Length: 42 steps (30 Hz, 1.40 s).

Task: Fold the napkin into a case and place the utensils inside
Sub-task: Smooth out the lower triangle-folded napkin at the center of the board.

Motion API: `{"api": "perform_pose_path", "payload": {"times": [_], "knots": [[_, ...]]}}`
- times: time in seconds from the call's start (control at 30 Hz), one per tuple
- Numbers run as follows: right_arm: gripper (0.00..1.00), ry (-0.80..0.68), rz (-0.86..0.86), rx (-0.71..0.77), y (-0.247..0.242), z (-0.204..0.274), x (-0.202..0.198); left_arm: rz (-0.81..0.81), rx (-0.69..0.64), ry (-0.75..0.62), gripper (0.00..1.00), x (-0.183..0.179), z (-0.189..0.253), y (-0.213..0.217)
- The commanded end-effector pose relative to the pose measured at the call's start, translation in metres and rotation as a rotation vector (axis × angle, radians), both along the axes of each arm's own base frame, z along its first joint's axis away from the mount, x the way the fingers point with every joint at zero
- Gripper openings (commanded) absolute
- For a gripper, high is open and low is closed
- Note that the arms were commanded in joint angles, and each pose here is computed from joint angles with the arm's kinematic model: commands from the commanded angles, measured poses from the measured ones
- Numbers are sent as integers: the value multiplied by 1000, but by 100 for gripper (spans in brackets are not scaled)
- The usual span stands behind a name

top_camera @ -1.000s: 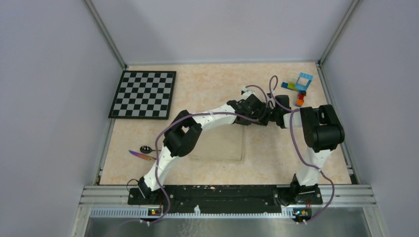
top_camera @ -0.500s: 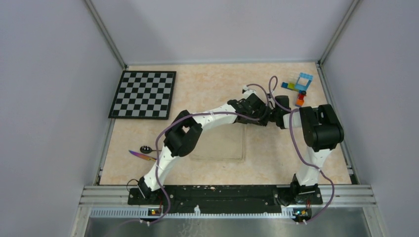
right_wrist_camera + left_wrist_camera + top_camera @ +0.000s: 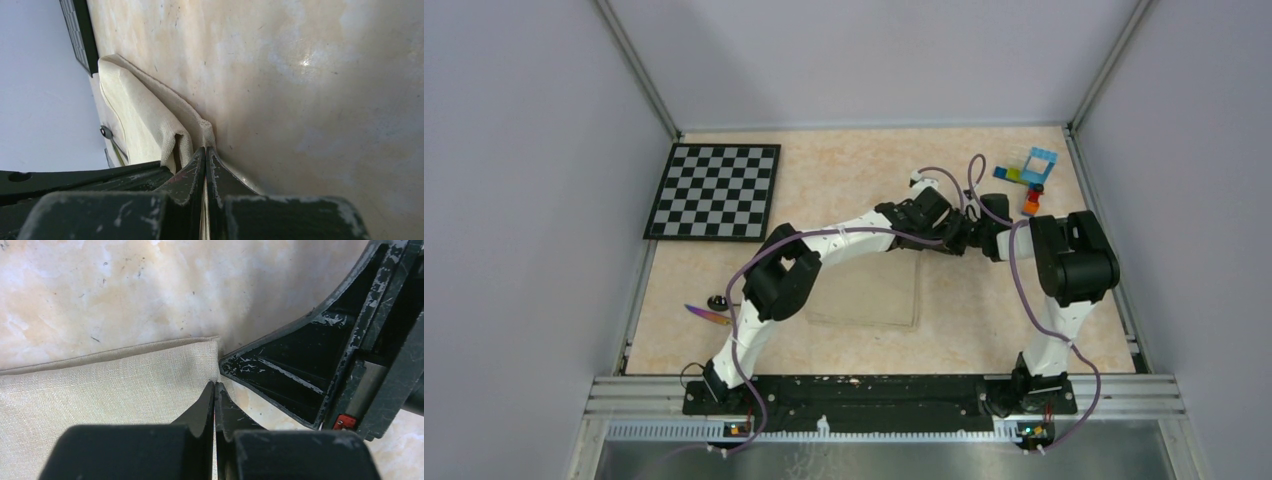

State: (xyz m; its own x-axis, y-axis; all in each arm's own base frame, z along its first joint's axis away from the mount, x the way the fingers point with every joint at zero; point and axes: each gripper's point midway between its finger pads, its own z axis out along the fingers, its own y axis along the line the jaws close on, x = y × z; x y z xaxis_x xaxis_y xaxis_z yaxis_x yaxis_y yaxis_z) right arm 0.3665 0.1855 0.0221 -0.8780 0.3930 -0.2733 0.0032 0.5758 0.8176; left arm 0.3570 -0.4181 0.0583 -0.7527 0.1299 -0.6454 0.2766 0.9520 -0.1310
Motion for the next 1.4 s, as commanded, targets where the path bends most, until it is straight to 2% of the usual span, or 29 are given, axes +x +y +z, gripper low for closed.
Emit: {"api": "perform_pose_path", "payload": {"times": [0.0, 0.33, 0.47, 0.57, 0.7, 0.8, 0.9, 1.03, 1.1, 1.2, 1.37], "knots": [[0, -18, 10, 1, 2, -4, 0, -11, -95, -12, 0, 1, 22, -16], [0, -18, 9, 0, 2, -4, 1, -7, -72, 16, 0, -1, 8, -15], [0, -23, 9, -12, 1, -2, 2, 11, -54, 19, 26, -3, 19, -7], [1, -25, 12, -43, -2, 0, 4, -4, -80, 23, 38, -12, 46, -1], [16, -6, -9, -185, -20, 6, 4, -73, -198, 53, 54, -44, 83, 6], [25, -1, -30, -292, -37, 14, -5, -161, -312, 177, 61, -88, 80, 8], [29, -5, -20, -286, -38, 25, -29, -220, -388, 328, 63, -144, 50, 17], [32, 21, 38, -172, -23, 30, -79, -245, -395, 377, 65, -193, 29, 29], [32, 30, 96, -157, -11, 30, -108, -246, -382, 364, 64, -205, 27, 31], [31, 75, 161, -164, -1, 21, -154, -241, -329, 325, 58, -213, 22, 32], [27, 74, 171, -120, -2, 23, -188, -209, -223, 251, 51, -209, 9, 34]]}}
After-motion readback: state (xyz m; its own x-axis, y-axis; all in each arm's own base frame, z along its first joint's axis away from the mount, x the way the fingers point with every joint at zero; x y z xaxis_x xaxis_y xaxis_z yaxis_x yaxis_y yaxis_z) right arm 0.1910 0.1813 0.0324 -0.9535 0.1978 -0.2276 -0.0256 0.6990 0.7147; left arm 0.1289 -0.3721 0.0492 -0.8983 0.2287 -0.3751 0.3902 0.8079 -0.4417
